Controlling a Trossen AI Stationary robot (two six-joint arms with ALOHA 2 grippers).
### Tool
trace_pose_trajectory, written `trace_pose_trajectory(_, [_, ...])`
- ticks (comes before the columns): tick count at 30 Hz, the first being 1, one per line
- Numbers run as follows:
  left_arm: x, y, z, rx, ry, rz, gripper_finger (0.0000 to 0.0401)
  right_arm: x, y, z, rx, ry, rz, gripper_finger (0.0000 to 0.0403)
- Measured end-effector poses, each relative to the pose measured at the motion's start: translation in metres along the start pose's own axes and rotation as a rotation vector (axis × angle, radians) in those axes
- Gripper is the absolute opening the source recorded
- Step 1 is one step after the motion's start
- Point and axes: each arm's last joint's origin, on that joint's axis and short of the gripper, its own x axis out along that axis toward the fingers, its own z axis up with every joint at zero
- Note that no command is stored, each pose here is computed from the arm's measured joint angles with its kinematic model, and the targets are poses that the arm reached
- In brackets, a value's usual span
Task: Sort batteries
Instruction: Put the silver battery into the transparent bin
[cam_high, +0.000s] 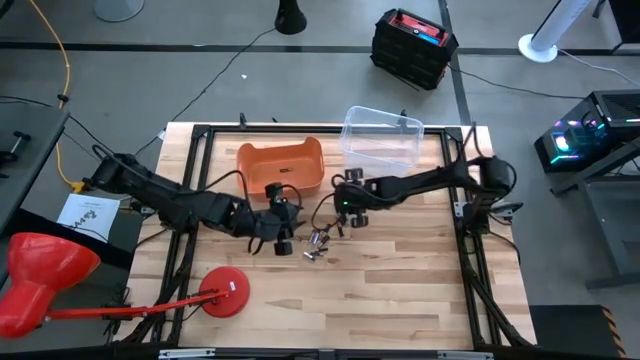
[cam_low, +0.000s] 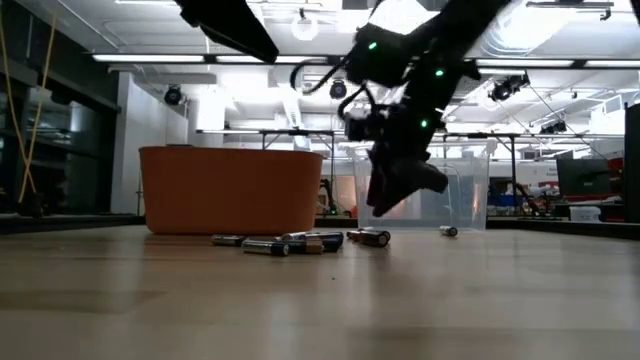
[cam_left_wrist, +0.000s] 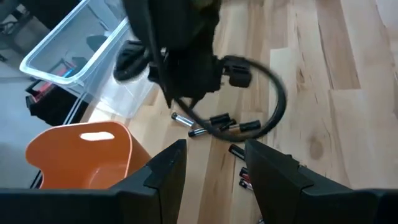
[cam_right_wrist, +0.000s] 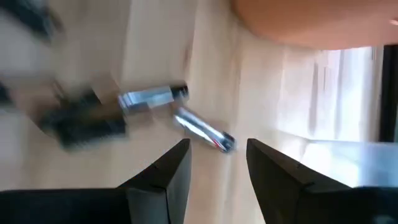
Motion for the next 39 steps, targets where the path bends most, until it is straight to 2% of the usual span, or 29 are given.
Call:
trace_pose_trajectory(3, [-0.002,-0.003,-0.002,0.011,0.011,-0.008,0.0158,0.010,-0.004,0.005,-0.116,0.092,0.028,0.0149])
trace_pose_trajectory(9, [-0.003,-0.005,-0.004,0.026,0.027,-0.005,0.0158,0.027,-0.007,0.016,-0.265,0.100,0.103,0.0149])
trace_pose_trajectory(13, [-0.003,-0.004,-0.004,0.027,0.026,0.009,0.0159,0.037,-0.007,0.020,-0.315,0.120,0.132,0.0149])
trace_pose_trajectory(15, [-0.003,-0.004,-0.004,0.013,0.027,0.020,0.0159,0.042,-0.005,0.019,-0.322,0.138,0.156,0.0142])
trace_pose_trajectory(17, [-0.004,-0.004,-0.005,0.002,0.025,0.031,0.0158,0.046,-0.001,0.016,-0.317,0.162,0.183,0.0117])
trace_pose_trajectory(21, [-0.007,-0.008,-0.005,0.014,0.019,0.057,0.0159,0.041,0.004,0.017,-0.267,0.180,0.178,0.0027])
trace_pose_trajectory(23, [-0.009,-0.009,-0.006,0.031,0.014,0.089,0.0159,0.033,0.003,0.018,-0.223,0.172,0.174,0.0022])
trace_pose_trajectory(26, [-0.013,-0.010,-0.008,0.058,0.018,0.153,0.0159,0.015,0.005,0.018,-0.199,0.167,0.190,0.0038])
trace_pose_trajectory(29, [-0.017,-0.009,-0.011,0.056,0.023,0.220,0.0159,-0.017,0.000,0.025,-0.185,0.100,0.119,0.0033])
trace_pose_trajectory(33, [-0.019,-0.008,-0.018,0.037,0.052,0.285,0.0159,-0.056,-0.014,0.023,-0.154,0.079,-0.039,0.0012])
trace_pose_trajectory(39, [-0.011,-0.010,-0.028,0.050,0.096,0.355,0.0159,-0.114,-0.057,0.004,0.011,0.030,-0.286,0.0027])
